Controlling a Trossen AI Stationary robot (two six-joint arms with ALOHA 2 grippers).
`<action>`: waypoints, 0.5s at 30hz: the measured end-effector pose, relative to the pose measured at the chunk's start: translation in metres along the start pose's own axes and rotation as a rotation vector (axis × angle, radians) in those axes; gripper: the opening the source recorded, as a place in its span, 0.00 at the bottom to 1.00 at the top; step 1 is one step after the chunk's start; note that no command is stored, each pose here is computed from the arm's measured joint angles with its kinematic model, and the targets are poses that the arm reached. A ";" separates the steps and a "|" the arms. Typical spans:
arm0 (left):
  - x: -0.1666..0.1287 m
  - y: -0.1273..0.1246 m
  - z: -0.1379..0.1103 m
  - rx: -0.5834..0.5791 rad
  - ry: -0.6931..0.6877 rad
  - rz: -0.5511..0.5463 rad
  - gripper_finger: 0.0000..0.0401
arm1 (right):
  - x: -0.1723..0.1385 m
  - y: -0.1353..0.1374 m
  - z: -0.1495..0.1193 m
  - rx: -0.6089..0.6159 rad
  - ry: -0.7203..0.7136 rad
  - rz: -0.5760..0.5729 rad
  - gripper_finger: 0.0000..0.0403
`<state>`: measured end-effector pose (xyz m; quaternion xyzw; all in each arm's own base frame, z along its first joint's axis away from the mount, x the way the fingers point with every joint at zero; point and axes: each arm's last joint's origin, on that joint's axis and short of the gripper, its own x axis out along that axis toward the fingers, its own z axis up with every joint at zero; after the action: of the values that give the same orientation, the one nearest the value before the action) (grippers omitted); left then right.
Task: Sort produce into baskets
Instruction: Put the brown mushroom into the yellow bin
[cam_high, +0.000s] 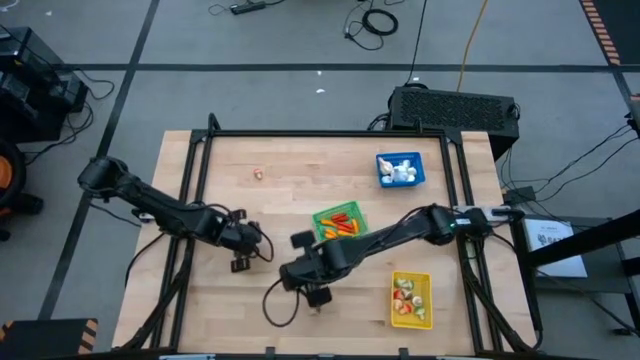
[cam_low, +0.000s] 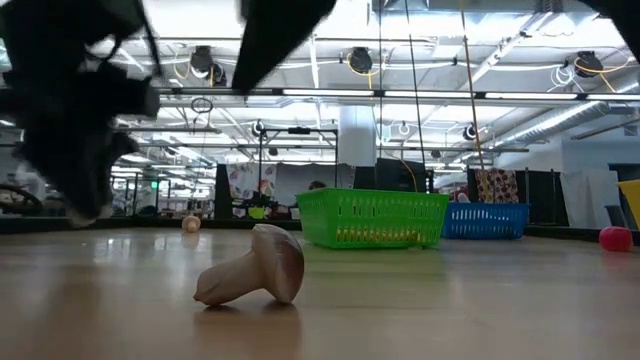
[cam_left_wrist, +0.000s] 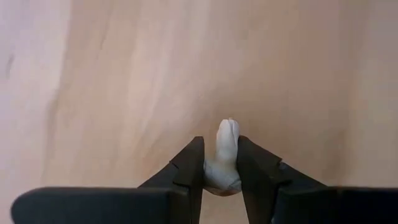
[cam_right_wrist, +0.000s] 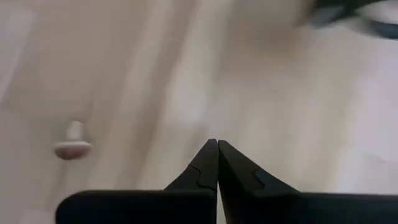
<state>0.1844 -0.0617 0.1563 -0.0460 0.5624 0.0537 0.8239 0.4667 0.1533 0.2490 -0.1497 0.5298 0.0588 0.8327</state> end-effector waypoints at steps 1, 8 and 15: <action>-0.004 -0.003 0.004 0.008 -0.056 -0.034 0.21 | -0.014 -0.002 -0.001 0.011 -0.013 -0.034 0.00; -0.035 -0.029 0.027 0.152 -0.464 -0.247 0.22 | -0.088 0.008 -0.034 0.041 -0.264 -0.077 0.00; -0.049 -0.053 0.050 0.322 -0.810 -0.380 0.22 | -0.070 0.015 -0.082 0.098 -0.708 -0.075 0.00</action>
<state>0.2199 -0.1093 0.2204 0.0049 0.1789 -0.1722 0.9687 0.3621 0.1468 0.2769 -0.0995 0.2047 0.0509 0.9724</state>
